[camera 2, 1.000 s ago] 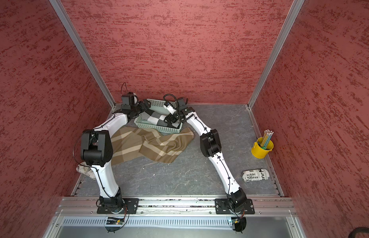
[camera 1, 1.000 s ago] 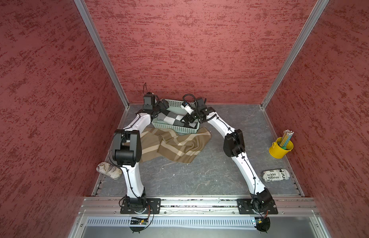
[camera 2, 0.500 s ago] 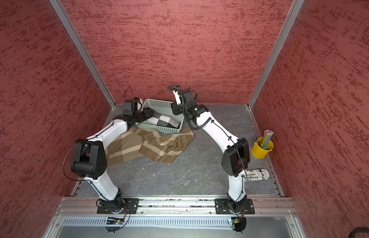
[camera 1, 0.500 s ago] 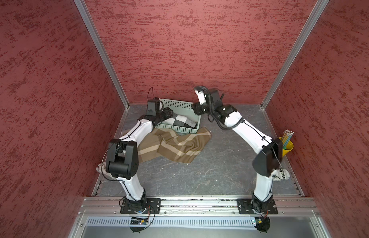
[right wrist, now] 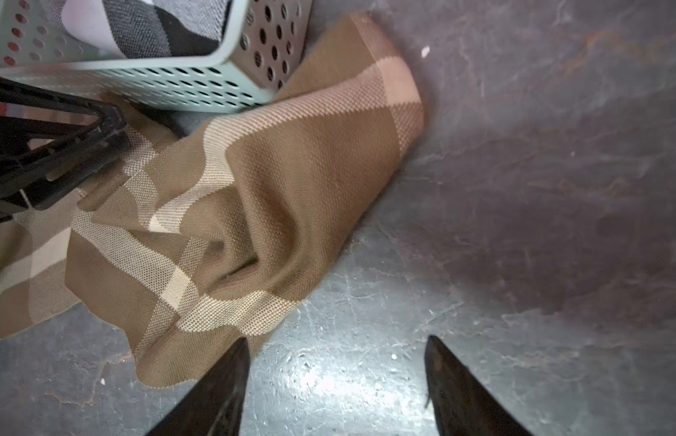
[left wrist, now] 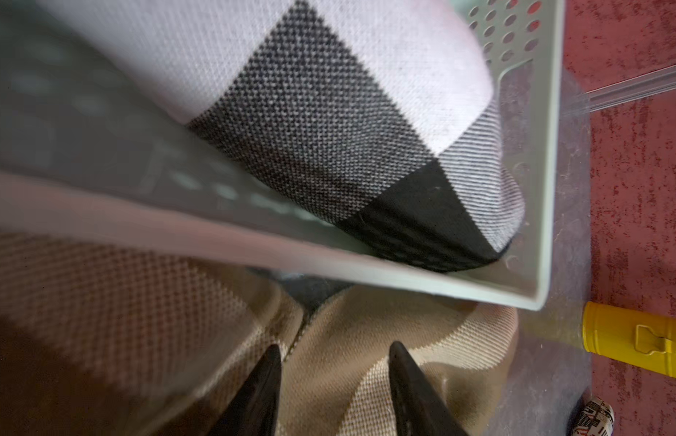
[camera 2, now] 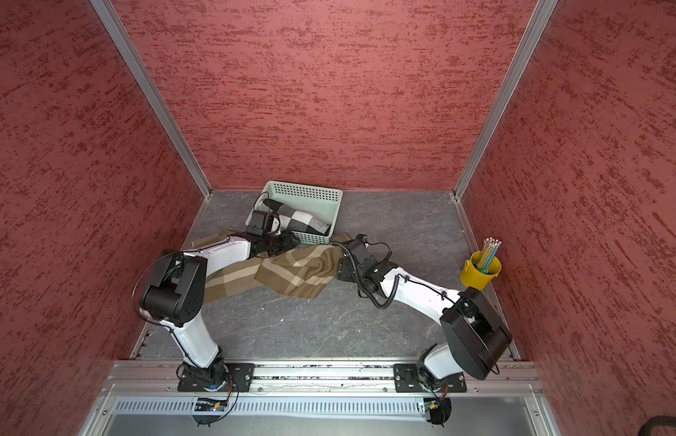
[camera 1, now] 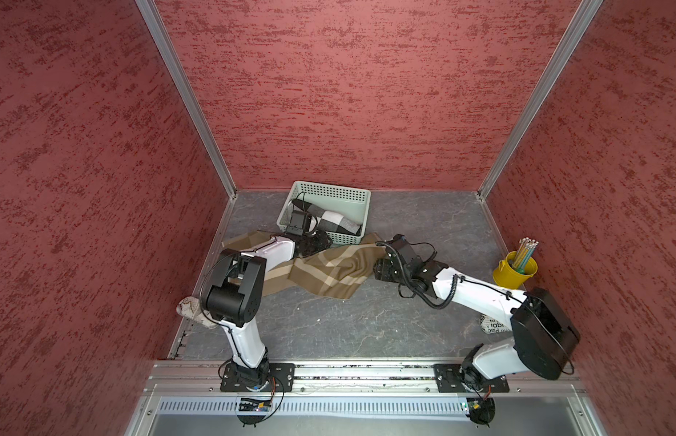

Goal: Roll up the scarf and place it into the basket
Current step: Flatten out the scarf at the center of the board.

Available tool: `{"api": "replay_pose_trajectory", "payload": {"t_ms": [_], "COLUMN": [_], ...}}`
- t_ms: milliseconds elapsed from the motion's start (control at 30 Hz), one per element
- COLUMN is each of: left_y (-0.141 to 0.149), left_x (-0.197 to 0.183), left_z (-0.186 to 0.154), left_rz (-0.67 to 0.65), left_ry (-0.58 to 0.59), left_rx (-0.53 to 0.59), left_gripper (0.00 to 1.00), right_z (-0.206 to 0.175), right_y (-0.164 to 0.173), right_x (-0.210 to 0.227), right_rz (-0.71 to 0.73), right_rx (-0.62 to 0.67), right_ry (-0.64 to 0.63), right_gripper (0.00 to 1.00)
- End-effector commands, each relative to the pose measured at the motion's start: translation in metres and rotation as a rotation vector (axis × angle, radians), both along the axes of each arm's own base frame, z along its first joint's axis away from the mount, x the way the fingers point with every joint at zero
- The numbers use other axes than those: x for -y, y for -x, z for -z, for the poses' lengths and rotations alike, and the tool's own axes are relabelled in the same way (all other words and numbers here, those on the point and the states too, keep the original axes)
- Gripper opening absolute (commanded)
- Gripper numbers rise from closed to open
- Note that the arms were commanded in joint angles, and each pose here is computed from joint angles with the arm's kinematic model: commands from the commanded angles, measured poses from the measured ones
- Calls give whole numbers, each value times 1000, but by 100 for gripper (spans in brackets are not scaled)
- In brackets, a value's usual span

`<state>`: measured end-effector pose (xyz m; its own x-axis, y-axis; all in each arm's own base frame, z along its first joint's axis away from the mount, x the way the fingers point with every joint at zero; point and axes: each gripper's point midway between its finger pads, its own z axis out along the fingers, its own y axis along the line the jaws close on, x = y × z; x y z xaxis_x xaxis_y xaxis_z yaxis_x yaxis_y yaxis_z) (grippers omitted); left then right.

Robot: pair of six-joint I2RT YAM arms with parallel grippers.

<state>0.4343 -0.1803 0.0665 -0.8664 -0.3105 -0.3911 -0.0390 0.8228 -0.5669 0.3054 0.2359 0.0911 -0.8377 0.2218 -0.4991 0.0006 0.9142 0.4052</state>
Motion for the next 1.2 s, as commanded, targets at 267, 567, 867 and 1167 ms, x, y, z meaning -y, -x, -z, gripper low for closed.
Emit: {"api": "replay_pose_trajectory", "payload": {"t_ms": [267,567,867,1167], "left_y": [-60,-40,40,106], "left_x": [23,32,-8,-76], "left_z": [-17,-52,-104,-67], "left_rz": [15,75,49,-114], "left_ry": [65,137,64,-83], "left_rx": [124,157,208,62], "left_gripper": [51,54,72,86], "right_z": [24,18,-71,-57], "right_y": [-38,-66,-37,-21], "right_x": [-47,-36,81,164], "right_rz": [51,98,268,291], "right_rx": [-4,63,150,5], "right_ry": [-182,-175,247,406], "right_gripper": [74,14,0,14]}}
